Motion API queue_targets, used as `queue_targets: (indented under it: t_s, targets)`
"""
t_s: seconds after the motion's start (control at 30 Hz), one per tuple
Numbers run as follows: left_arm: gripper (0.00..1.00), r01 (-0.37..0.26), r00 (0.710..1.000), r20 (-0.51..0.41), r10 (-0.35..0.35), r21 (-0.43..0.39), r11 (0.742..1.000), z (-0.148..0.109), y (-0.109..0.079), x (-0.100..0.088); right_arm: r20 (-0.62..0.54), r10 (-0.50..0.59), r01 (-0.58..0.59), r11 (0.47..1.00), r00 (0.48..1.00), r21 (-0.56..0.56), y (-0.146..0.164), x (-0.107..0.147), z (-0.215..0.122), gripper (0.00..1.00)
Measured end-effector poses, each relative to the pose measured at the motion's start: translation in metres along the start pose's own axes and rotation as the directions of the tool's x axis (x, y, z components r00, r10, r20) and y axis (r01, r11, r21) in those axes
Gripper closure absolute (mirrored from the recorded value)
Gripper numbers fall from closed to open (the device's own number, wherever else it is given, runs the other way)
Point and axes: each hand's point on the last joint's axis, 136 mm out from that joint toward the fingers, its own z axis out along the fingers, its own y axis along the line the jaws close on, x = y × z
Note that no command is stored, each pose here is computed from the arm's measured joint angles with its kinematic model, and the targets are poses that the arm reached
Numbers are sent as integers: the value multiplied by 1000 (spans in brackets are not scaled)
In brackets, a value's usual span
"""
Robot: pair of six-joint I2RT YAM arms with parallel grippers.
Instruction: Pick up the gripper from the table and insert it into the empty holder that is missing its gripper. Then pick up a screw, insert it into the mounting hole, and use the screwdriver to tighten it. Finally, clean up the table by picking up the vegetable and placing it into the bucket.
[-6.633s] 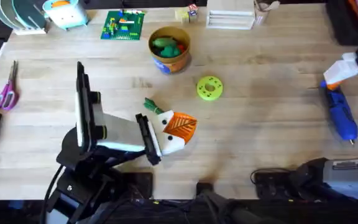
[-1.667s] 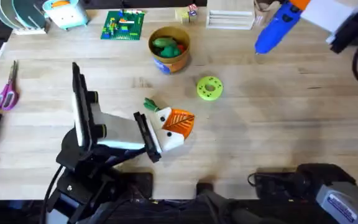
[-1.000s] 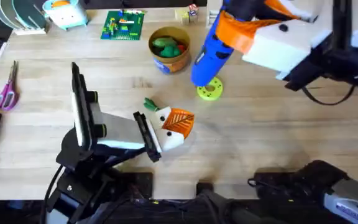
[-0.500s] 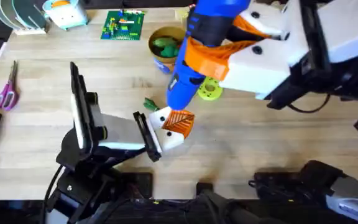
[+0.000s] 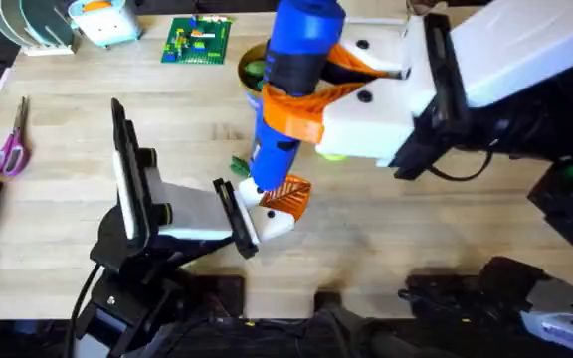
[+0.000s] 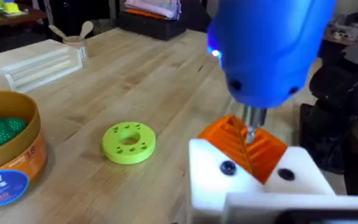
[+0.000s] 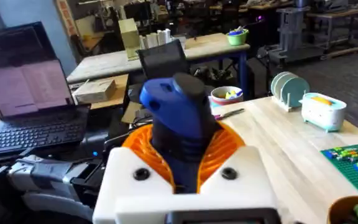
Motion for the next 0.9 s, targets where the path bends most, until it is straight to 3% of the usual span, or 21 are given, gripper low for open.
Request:
queue_targets:
  t_s: [0.27, 0.9]
  targets:
    - [995, 0, 1000, 0, 0, 0, 1000, 0, 0, 0, -31, 27, -27, 1000, 999, 1, -9, 14, 10, 875]
    - [995, 0, 1000, 0, 0, 0, 1000, 0, 0, 0, -17, 5, -7, 997, 1000, -76, 5, 11, 12, 879]
